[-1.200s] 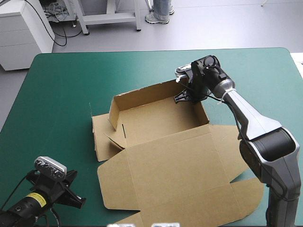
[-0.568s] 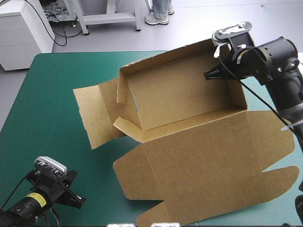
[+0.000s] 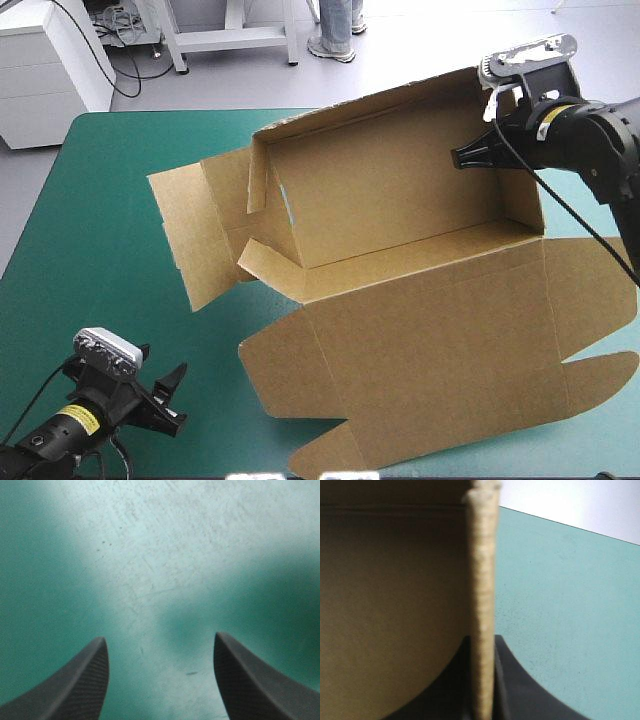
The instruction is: Fold the box
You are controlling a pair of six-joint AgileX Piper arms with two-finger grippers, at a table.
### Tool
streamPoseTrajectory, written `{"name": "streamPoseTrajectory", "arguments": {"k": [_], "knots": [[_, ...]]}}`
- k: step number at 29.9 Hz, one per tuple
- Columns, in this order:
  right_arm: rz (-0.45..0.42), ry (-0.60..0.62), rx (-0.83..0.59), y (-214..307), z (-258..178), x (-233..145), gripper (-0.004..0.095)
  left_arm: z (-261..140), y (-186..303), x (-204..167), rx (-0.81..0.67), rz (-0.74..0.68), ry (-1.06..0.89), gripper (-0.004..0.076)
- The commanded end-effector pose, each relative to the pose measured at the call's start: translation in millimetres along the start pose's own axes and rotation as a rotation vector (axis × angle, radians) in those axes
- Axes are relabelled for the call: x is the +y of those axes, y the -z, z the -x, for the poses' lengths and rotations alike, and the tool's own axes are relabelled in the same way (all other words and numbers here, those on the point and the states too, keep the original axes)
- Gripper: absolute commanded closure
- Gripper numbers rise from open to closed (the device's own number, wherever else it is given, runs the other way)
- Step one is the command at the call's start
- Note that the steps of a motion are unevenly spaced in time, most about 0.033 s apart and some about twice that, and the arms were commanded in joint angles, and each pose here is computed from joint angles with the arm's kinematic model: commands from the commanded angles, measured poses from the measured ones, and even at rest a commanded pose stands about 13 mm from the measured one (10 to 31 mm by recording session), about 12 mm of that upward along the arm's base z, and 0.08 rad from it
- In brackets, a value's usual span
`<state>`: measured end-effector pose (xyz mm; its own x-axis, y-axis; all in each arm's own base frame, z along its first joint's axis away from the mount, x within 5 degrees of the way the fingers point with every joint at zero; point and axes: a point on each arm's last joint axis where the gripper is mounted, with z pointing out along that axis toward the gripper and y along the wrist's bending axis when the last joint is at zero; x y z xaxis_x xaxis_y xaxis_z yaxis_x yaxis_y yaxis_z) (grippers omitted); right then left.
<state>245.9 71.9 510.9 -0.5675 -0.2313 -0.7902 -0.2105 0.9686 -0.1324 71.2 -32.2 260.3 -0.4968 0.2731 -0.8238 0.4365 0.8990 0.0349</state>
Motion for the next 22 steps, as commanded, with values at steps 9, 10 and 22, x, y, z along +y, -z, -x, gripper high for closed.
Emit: {"name": "streamPoseTrajectory", "arguments": {"k": [9,10,22], "knots": [[-0.018,-0.012,-0.052,20.6,1.1,-6.4,0.0926,21.7,3.9,4.5,-0.133,0.037,0.069,0.0314],[-0.018,-0.012,-0.052,20.6,1.1,-6.4,0.0926,23.3,4.1,6.8,-0.123,0.061,0.067,0.0332],[-0.002,-0.015,-0.052,20.6,1.1,-5.0,0.0926,86.3,-19.9,35.2,0.032,0.283,-0.058,0.0409]]}}
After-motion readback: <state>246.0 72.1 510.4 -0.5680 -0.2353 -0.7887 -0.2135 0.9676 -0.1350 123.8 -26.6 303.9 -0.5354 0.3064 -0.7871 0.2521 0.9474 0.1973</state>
